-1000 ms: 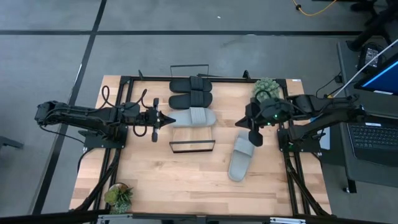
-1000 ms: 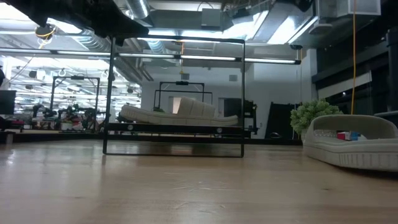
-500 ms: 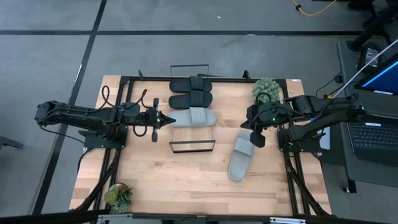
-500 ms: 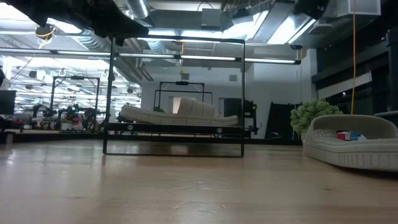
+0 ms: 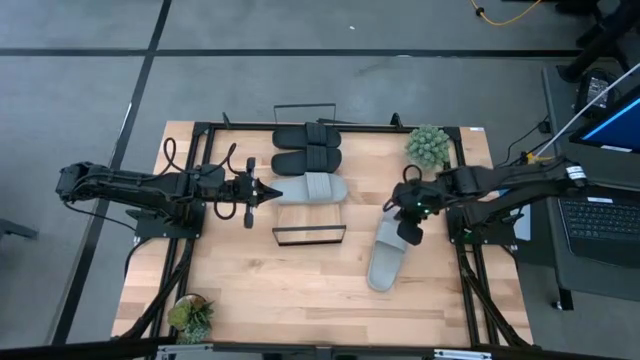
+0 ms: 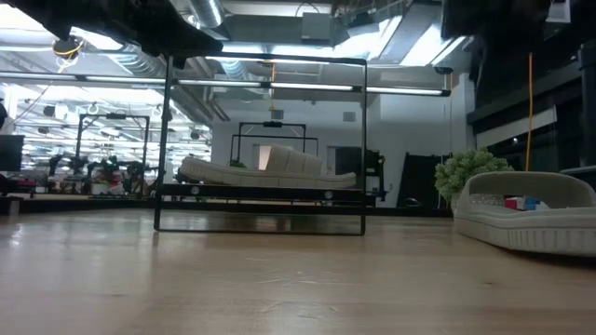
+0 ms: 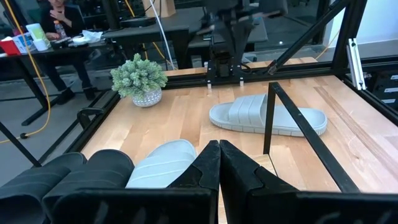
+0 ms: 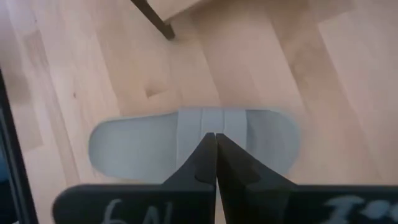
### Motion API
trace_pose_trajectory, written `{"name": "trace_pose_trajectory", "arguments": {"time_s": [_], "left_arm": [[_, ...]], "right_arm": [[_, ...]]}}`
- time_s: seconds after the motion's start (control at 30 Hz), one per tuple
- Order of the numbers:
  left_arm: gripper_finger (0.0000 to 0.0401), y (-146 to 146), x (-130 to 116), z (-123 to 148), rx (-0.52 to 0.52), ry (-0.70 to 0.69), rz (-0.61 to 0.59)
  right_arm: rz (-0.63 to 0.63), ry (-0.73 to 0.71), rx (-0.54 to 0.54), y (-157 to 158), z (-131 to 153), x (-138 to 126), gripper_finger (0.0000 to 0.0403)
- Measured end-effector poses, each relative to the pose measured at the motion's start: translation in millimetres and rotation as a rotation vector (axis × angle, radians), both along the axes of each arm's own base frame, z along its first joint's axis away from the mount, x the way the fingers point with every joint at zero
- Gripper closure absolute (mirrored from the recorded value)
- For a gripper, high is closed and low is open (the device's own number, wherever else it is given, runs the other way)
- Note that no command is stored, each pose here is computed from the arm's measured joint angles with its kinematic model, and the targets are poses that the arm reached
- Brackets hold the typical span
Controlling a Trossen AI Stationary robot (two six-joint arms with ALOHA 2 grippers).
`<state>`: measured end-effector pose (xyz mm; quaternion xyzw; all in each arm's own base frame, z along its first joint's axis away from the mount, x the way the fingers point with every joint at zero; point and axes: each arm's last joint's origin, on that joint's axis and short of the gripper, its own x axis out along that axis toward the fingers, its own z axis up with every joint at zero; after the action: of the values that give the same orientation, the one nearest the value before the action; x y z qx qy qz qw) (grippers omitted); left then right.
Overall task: Pick and place slides into the shelf
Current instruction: Put the gray slides on the shelf
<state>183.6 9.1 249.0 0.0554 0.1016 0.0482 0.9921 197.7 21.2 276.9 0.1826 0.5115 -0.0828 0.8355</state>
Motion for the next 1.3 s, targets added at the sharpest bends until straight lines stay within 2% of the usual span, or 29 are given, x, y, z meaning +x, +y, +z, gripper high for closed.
{"name": "trace_pose_trajectory", "arguments": {"time_s": [0.1, 0.2, 0.33, 0.6, 0.77, 0.93, 1.1, 1.3], "left_arm": [[0.0401, 0, 0, 0, 0.000, 0.000, 0.000], [0.0401, 0, 0, 0, 0.000, 0.000, 0.000], [0.0401, 0, 0, 0, 0.000, 0.000, 0.000], [0.0401, 0, 0, 0, 0.000, -0.001, 0.000], [0.0401, 0, 0, 0, -0.001, -0.002, 0.000], [0.0401, 0, 0, 0, -0.002, -0.001, 0.000], [0.0401, 0, 0, 0, -0.001, -0.002, 0.000], [0.0401, 0, 0, 0, -0.002, -0.002, -0.005]], "right_arm": [[0.000, 0.024, 0.005, -9, -12, -1, 0.0397], [-0.033, 0.015, -0.010, -24, -12, -2, 0.0397], [-0.026, -0.046, 0.074, -42, -9, 1, 0.0397], [-0.029, -0.079, 0.166, -70, -9, -5, 0.0397], [-0.066, -0.068, 0.174, -79, -12, -9, 0.0397], [-0.091, -0.044, 0.239, -79, -37, -12, 0.0397], [-0.102, -0.052, 0.376, -75, -65, -15, 0.0397], [-0.132, 0.021, 0.413, -71, -87, -25, 0.0376]]}}
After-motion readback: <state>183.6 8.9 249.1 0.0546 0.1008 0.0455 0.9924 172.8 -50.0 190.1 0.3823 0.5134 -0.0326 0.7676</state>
